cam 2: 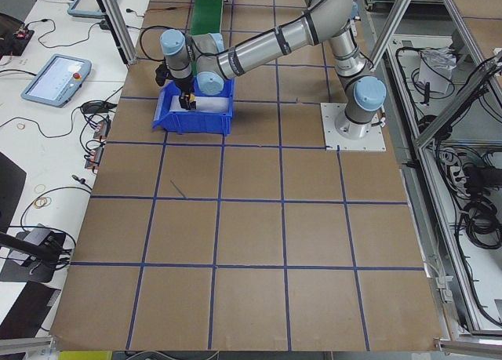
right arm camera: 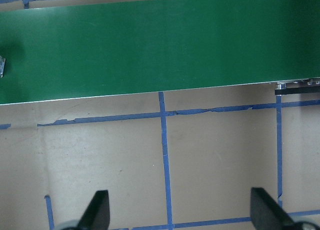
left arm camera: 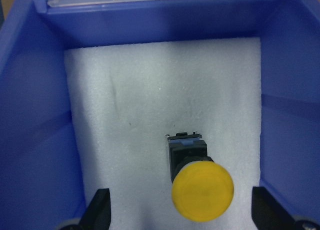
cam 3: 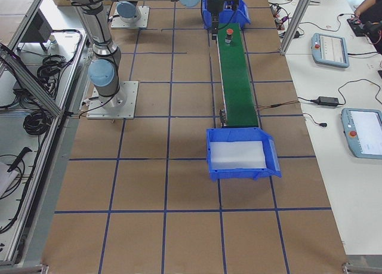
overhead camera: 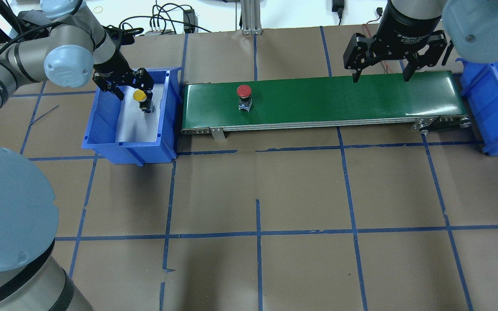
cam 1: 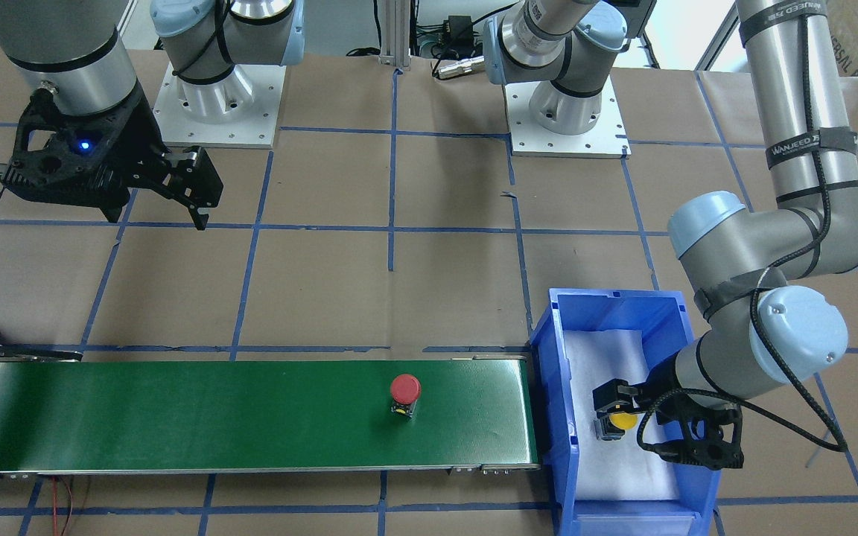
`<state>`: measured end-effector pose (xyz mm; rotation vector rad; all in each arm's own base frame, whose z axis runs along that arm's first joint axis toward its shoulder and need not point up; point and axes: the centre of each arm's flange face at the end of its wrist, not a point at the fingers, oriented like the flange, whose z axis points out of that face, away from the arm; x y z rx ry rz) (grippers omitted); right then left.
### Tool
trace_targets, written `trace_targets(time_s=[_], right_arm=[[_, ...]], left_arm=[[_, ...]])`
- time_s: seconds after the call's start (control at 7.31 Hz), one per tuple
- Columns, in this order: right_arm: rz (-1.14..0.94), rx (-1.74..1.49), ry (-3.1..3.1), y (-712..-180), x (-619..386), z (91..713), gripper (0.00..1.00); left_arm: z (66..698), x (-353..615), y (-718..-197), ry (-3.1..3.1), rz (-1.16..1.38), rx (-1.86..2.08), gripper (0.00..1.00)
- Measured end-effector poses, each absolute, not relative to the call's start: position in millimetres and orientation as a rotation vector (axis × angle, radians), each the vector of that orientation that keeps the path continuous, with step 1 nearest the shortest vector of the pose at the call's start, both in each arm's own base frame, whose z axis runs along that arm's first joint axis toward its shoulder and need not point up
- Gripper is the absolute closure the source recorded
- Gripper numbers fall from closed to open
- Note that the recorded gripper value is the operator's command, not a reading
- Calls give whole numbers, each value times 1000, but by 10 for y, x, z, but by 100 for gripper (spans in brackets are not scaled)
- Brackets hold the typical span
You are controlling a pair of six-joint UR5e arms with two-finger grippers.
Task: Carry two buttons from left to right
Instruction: 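Move the left gripper back into the bin and grasp the yellow button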
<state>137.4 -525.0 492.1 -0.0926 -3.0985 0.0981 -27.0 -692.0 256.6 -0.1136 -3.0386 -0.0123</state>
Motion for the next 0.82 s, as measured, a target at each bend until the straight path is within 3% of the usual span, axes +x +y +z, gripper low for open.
trace_targets(time_s=[0.14,0.27,0.55,0.82], right_arm=[[96,-93,-3099,-5250,1374,4915,0],[95,-93,-3099,-5250,1374,4911,0],[98,-94,-3099,-5252,1374,4916,0],[98,-91,-3099,-5251,1379,4923,0]], left_arm=[[2526,-271,-6930,-3034,-16,-110,35],[2499,-270,-6938,-3033,-20,-107,57],[2493,-269,-6937,-3034,-23,-88,65],[2635,-267,-6935,-3041,7,-54,66]])
